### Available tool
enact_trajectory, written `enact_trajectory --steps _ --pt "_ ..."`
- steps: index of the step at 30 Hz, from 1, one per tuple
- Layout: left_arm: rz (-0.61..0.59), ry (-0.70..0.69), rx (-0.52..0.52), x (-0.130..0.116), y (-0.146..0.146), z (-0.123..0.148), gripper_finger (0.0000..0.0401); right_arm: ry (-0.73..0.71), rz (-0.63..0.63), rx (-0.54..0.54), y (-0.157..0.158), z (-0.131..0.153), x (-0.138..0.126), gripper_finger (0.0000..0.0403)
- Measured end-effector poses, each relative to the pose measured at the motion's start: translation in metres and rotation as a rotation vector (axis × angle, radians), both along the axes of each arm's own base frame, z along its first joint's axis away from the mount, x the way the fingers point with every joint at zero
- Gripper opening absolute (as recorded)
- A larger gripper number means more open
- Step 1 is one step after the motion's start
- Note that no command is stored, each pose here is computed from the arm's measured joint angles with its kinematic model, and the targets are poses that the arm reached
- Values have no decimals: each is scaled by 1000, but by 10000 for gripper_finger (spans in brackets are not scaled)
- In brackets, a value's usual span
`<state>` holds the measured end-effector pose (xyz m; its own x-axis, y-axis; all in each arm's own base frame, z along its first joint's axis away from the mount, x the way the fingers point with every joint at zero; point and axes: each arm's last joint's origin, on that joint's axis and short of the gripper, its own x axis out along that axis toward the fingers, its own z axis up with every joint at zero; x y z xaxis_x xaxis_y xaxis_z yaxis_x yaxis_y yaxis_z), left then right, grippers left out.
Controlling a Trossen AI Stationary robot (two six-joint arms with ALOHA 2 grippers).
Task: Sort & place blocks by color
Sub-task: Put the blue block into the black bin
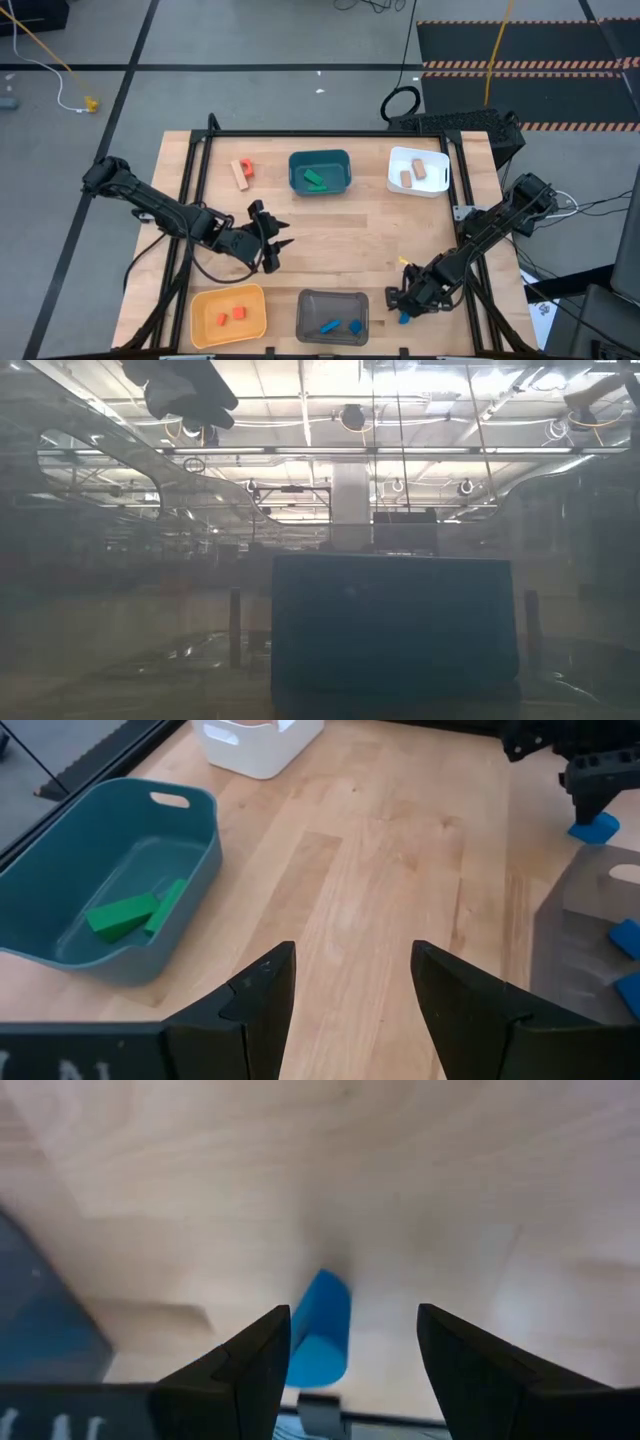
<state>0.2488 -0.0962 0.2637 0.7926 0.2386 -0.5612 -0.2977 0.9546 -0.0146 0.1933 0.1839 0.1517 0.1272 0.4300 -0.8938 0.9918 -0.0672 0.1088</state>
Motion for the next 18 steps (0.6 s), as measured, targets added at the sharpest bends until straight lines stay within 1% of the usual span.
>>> enact_trajectory --steps 5,9,14,18 --pt "0 0 0 0 0 0 200 -7 -1 7 -4 -12 -5 209" --pt "0 0 0 0 0 0 200 -25 11 23 -7 -18 -8 193" --pt "1 -1 0 0 0 0 200 -76 43 51 -5 -18 -5 166" --pt "1 0 0 0 0 0 200 -115 76 52 -4 -17 -4 161"
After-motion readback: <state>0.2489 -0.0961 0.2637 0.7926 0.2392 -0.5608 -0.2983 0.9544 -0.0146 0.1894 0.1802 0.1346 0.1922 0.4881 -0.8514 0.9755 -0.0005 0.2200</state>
